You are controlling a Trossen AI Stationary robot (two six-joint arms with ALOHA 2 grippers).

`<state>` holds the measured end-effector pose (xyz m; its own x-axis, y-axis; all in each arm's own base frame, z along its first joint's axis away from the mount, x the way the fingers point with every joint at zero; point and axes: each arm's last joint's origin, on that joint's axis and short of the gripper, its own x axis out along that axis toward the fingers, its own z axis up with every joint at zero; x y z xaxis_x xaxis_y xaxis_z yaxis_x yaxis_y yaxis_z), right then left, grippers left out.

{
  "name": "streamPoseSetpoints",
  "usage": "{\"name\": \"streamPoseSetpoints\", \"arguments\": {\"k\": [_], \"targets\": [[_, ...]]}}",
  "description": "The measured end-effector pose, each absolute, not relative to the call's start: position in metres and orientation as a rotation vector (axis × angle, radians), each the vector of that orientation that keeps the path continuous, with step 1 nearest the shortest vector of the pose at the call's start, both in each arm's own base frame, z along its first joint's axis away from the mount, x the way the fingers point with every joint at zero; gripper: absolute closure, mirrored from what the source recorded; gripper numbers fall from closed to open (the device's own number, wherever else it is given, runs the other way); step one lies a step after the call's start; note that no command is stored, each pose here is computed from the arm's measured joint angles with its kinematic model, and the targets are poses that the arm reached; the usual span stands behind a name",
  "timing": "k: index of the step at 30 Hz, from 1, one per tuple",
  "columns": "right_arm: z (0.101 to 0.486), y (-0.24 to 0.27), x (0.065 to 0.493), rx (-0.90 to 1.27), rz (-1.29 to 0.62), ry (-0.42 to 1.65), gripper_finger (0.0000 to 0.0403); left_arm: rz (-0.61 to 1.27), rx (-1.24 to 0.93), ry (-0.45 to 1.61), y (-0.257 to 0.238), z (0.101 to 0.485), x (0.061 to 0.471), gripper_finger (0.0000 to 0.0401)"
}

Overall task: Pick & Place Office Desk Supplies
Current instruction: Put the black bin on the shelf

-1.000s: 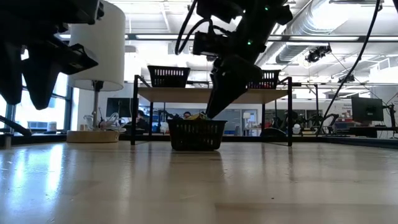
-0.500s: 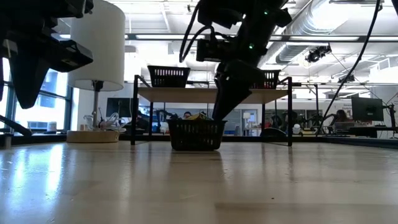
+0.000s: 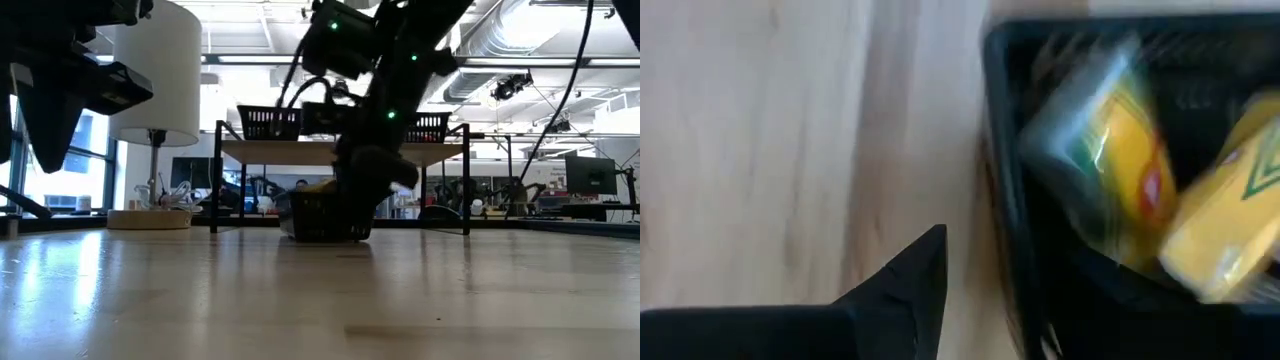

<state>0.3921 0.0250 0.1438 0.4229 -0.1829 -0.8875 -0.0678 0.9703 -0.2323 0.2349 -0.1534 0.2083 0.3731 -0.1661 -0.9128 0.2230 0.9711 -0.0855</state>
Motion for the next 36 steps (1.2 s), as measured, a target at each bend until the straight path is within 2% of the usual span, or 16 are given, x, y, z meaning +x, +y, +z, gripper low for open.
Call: {"name": "streamPoseSetpoints", "arguments": {"k": [5,12,17,27,36], "targets": [[0.143,0.029,0.392,-0.283,-0.067,1.136,0.0281,-0.211,0.082,1.138,-0.152,0.209,0.236,0.0284],[0.147,0.041,0.389,-0.389,-0.032,1.138,0.039,-0.14,0.121,1.091,-0.151,0.209,0.238,0.0284],[0.163,0.059,0.385,-0.483,-0.062,1.143,0.04,-0.093,0.13,1.078,-0.145,0.21,0.241,0.0284],[0.241,0.11,0.387,-0.539,-0.05,1.063,0.04,-0.137,0.002,1.126,-0.139,0.209,0.246,0.0284],[0.325,0.102,0.381,-0.597,-0.154,1.056,0.04,-0.151,-0.013,1.125,-0.149,0.21,0.241,0.0284]]}}
